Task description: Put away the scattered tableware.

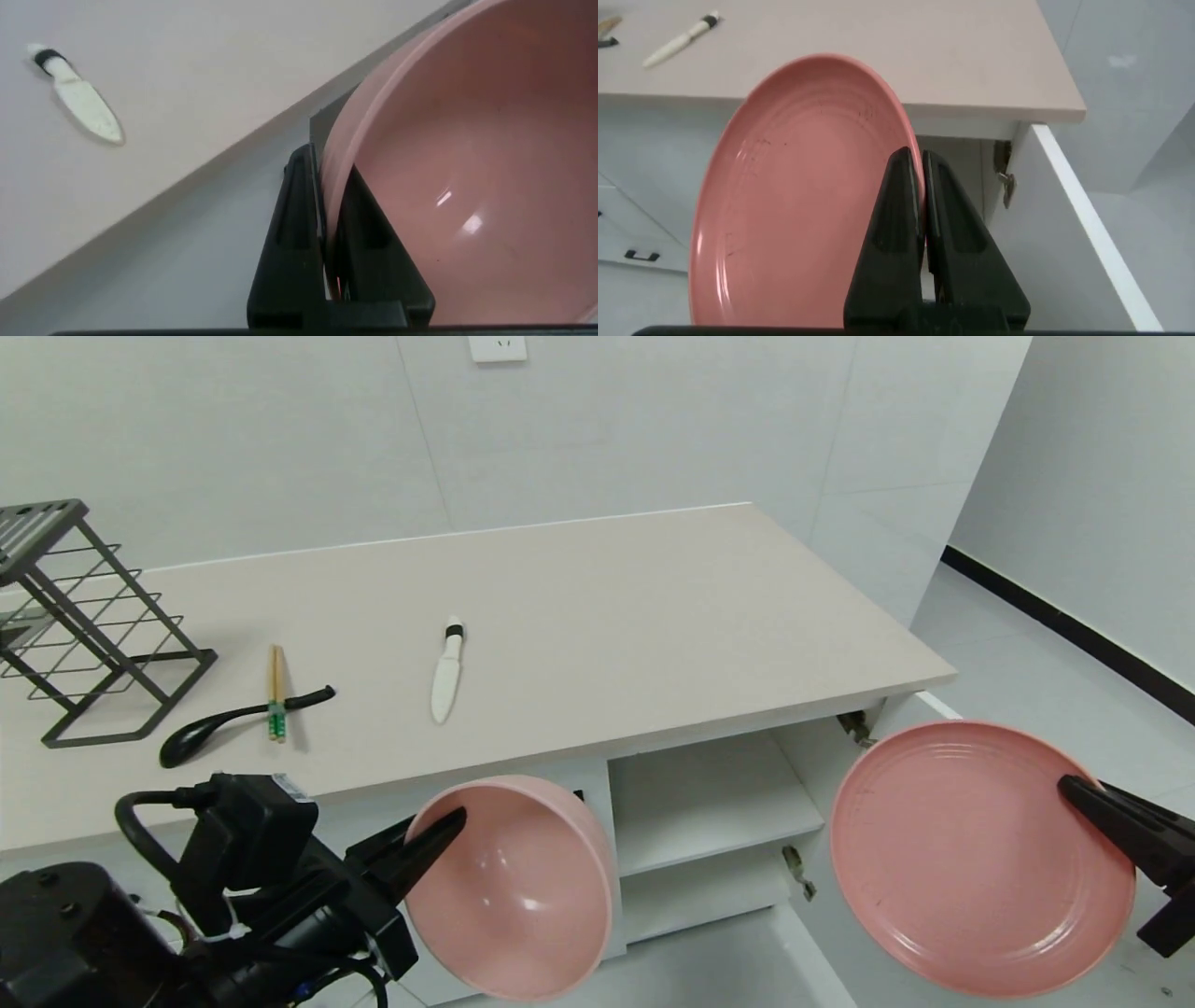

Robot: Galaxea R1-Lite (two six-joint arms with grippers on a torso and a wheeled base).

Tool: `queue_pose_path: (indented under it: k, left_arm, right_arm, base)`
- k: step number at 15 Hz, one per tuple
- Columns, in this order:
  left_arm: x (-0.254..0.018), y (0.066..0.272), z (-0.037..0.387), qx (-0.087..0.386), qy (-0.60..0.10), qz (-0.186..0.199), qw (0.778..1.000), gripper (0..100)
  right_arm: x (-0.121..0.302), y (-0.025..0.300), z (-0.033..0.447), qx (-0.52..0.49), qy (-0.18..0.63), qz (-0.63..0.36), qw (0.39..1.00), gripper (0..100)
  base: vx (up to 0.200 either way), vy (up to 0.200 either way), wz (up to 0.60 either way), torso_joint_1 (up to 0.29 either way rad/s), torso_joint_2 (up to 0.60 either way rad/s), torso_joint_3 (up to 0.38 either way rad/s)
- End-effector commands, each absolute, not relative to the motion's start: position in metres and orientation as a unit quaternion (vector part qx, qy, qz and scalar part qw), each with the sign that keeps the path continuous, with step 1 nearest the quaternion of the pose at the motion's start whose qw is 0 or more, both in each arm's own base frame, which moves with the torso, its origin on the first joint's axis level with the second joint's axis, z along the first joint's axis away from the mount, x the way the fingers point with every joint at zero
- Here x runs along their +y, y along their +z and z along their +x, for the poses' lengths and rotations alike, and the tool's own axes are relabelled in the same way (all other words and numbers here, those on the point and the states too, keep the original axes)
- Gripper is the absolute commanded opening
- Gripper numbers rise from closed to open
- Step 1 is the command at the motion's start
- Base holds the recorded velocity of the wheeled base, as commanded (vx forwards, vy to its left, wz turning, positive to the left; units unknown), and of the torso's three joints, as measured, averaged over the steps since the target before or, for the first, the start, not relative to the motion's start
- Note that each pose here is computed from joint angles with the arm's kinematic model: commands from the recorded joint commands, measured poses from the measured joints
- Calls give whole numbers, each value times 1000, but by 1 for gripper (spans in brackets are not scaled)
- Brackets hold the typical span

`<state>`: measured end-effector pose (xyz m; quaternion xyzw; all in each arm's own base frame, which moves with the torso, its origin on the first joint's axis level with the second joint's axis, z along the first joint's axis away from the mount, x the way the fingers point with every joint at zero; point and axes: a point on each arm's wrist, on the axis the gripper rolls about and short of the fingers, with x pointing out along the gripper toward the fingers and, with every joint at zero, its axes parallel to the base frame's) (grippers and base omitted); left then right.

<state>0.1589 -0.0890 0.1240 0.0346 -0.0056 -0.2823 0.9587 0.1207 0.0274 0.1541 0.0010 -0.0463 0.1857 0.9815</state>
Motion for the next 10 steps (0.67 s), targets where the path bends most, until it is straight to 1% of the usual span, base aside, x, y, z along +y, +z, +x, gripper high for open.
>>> queue_pose_path:
  k: [1,4,5,7,10]
  left_arm:
    - [-88,124,156,-6,-284,35,958,0]
    - [-87,125,155,-9,-283,34,959,0]
    - [-86,126,155,-12,-282,33,959,0]
    - [-83,129,154,-20,-274,30,961,0]
    - [-74,130,158,-22,-248,30,968,0]
  right_arm:
    - [30,152,120,-38,196,1,980,0]
    - [42,145,124,-10,239,-2,971,0]
    - [47,140,130,4,248,-19,968,0]
    - [52,135,144,13,252,-50,966,0]
    - [64,124,172,-11,256,-49,965,0]
  base:
    - [0,0,0,-251,525,242]
    - [0,0,0,-272,499,250]
    - [0,0,0,-242,476,217]
    - [0,0,0,-110,220,95]
    - [0,0,0,-19,25,14]
